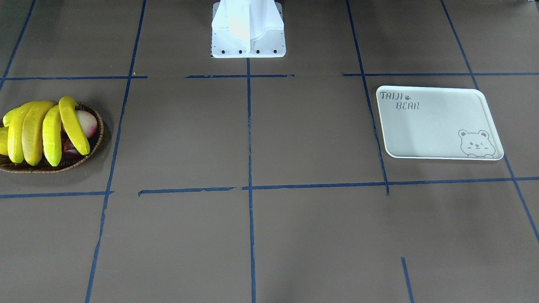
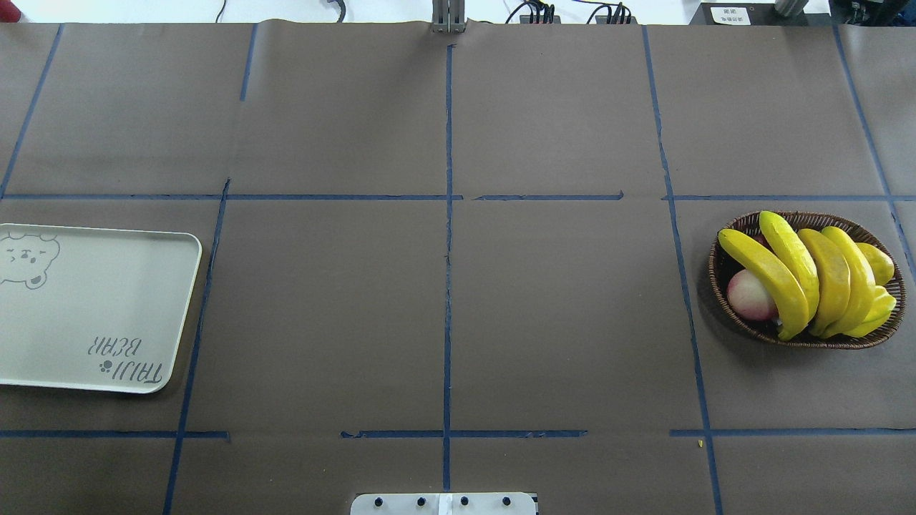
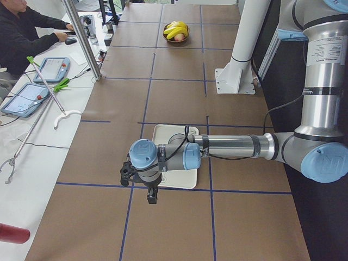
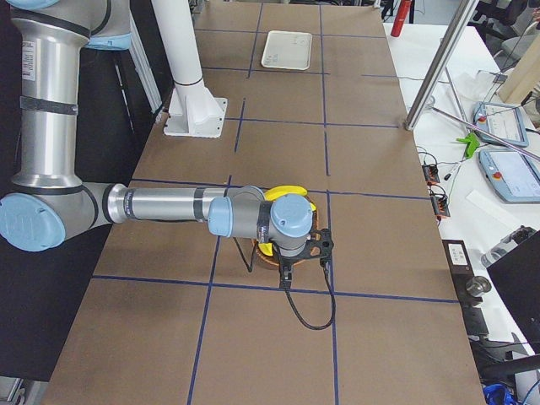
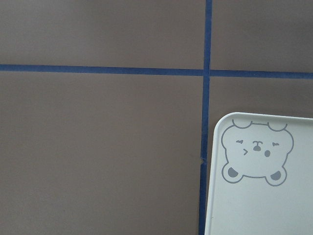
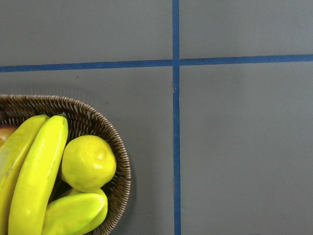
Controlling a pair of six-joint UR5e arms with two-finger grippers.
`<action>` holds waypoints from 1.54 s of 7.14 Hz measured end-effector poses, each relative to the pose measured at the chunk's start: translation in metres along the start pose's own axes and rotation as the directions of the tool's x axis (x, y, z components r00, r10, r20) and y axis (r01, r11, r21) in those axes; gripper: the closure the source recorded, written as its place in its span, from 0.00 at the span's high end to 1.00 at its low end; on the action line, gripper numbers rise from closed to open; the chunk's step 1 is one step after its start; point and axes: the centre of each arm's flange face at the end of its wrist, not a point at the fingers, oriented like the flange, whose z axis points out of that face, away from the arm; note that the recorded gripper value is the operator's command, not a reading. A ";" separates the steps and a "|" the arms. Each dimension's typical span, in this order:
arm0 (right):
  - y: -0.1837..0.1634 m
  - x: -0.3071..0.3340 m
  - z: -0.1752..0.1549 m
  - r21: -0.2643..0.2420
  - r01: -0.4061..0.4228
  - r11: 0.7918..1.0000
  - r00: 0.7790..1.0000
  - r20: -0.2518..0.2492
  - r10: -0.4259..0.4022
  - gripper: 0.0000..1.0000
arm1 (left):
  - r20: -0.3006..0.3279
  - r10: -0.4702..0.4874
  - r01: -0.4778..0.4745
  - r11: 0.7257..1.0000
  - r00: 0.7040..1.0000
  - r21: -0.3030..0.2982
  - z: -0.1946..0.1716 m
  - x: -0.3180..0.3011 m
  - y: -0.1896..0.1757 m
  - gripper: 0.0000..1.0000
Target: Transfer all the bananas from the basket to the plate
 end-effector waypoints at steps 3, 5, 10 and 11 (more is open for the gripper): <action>0.002 0.000 0.000 0.000 -0.004 1.000 1.000 0.001 0.004 1.00 | 0.000 -0.001 0.001 1.000 1.000 -0.001 0.001 0.000 0.000 1.00; 0.003 0.002 0.001 -0.003 -0.006 1.000 1.000 0.001 0.006 1.00 | 0.000 -0.002 0.002 1.000 1.000 -0.001 0.001 0.000 0.000 1.00; 0.002 0.001 0.001 -0.002 -0.007 1.000 1.000 0.001 0.007 1.00 | -0.001 -0.002 0.002 1.000 1.000 -0.003 0.002 -0.002 -0.001 1.00; 0.002 0.000 0.000 0.000 -0.008 1.000 1.000 0.003 0.008 1.00 | -0.001 -0.003 0.003 1.000 1.000 -0.003 0.002 -0.002 -0.001 1.00</action>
